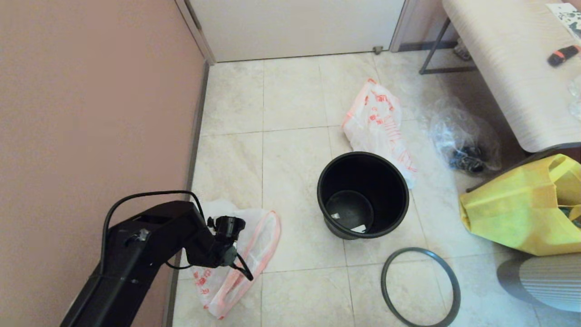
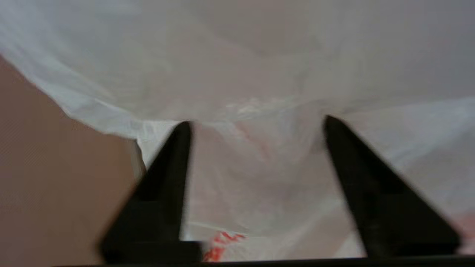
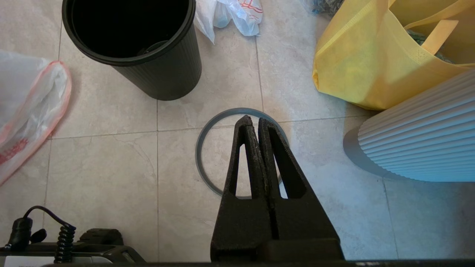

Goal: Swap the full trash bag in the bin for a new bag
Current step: Pick up a new trash bag

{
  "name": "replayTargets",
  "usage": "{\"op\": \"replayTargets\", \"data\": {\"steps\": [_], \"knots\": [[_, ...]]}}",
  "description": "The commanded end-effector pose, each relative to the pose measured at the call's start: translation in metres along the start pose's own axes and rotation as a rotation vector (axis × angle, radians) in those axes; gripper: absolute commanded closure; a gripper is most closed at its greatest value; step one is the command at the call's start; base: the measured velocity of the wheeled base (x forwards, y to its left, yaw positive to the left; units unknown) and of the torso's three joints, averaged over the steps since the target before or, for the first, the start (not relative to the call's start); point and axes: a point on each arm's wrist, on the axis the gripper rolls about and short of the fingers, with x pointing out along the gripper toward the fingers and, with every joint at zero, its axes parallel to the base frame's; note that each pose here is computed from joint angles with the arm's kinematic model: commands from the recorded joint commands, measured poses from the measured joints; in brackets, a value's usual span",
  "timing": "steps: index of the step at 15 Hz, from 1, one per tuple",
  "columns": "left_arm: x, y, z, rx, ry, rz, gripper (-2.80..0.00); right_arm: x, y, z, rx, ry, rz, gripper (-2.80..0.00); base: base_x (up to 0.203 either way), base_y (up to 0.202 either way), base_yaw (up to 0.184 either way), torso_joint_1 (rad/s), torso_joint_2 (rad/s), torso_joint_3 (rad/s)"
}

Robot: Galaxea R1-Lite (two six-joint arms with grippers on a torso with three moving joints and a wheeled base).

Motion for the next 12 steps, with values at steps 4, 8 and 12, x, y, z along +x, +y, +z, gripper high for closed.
{"op": "replayTargets", "data": {"steps": [4, 8, 12], "knots": [[0.007, -0.004, -0.012, 0.039, 0.053, 0.018, 0.00, 0.000, 0.000, 0.000, 0.000, 0.001, 0.001, 0.00, 0.000, 0.000, 0.000, 0.000, 0.00, 0.000], [-0.020, -0.020, -0.018, 0.117, 0.074, -0.022, 0.00, 0.000, 0.000, 0.000, -0.001, 0.001, 0.000, 0.00, 0.000, 0.000, 0.000, 0.000, 0.00, 0.000], [-0.094, -0.058, -0.025, 0.197, 0.012, -0.144, 0.00, 0.000, 0.000, 0.000, -0.001, 0.001, 0.000, 0.00, 0.000, 0.000, 0.000, 0.000, 0.00, 0.000]]}}
